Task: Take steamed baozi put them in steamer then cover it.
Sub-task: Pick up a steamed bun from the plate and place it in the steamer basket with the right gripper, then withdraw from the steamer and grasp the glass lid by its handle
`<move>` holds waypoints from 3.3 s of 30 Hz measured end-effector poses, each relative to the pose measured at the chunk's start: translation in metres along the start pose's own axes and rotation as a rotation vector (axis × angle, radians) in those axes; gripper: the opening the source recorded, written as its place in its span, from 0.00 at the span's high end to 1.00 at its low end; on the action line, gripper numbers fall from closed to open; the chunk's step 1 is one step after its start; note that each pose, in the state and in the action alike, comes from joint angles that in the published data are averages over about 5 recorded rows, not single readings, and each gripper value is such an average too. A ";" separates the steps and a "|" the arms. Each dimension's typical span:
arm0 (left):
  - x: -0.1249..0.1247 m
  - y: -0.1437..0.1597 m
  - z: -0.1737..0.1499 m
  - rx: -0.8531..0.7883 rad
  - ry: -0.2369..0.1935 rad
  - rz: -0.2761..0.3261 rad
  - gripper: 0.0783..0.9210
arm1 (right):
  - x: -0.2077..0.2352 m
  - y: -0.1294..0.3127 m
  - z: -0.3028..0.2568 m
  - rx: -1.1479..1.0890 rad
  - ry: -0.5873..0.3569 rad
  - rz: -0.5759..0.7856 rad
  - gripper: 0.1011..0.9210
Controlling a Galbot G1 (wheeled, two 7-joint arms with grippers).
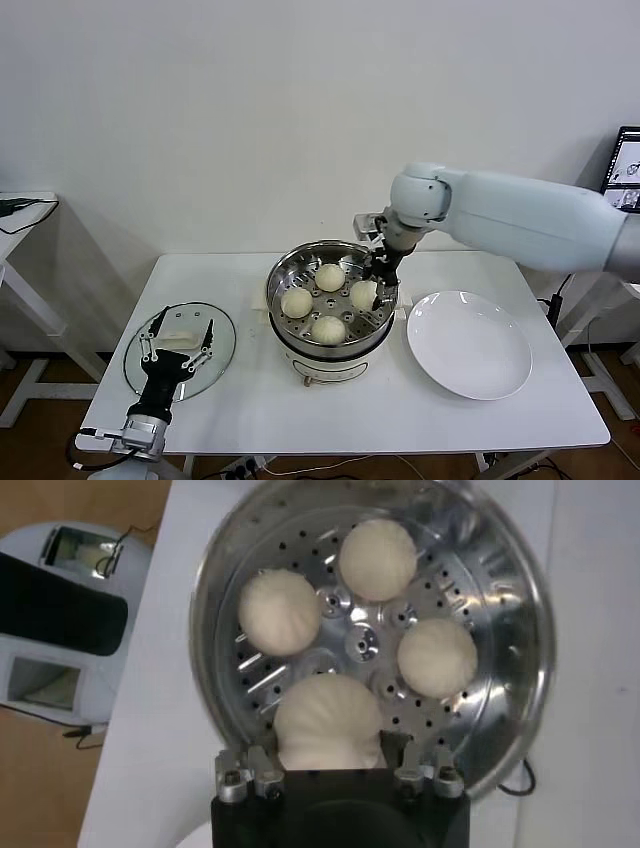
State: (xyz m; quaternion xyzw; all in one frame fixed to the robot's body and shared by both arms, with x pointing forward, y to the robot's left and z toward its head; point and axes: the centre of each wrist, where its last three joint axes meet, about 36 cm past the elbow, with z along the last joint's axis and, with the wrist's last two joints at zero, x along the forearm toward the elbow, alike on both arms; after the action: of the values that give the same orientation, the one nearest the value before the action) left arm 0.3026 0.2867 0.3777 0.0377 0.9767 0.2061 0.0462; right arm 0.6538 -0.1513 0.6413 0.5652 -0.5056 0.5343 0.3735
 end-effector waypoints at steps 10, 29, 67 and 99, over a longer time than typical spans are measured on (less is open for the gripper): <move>0.002 0.003 0.000 -0.001 0.004 -0.004 0.12 | -0.025 -0.008 -0.002 -0.006 0.027 -0.004 0.27; 0.005 -0.001 -0.002 -0.004 0.004 0.003 0.12 | 0.017 -0.006 0.027 -0.069 -0.088 0.041 0.12; -0.004 0.003 -0.012 0.033 -0.020 -0.098 0.12 | -0.106 0.230 0.177 -0.812 -1.170 1.238 0.12; 0.022 0.036 0.112 -0.904 0.064 0.033 0.12 | -0.238 0.396 0.105 -1.222 -1.240 1.510 0.12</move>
State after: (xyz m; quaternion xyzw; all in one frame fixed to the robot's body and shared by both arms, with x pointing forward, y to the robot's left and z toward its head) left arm 0.2943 0.3658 0.2889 0.0228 0.7889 0.6137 0.0245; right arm 0.3134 -0.2948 0.3454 0.0089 -0.9863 -0.0819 -0.1427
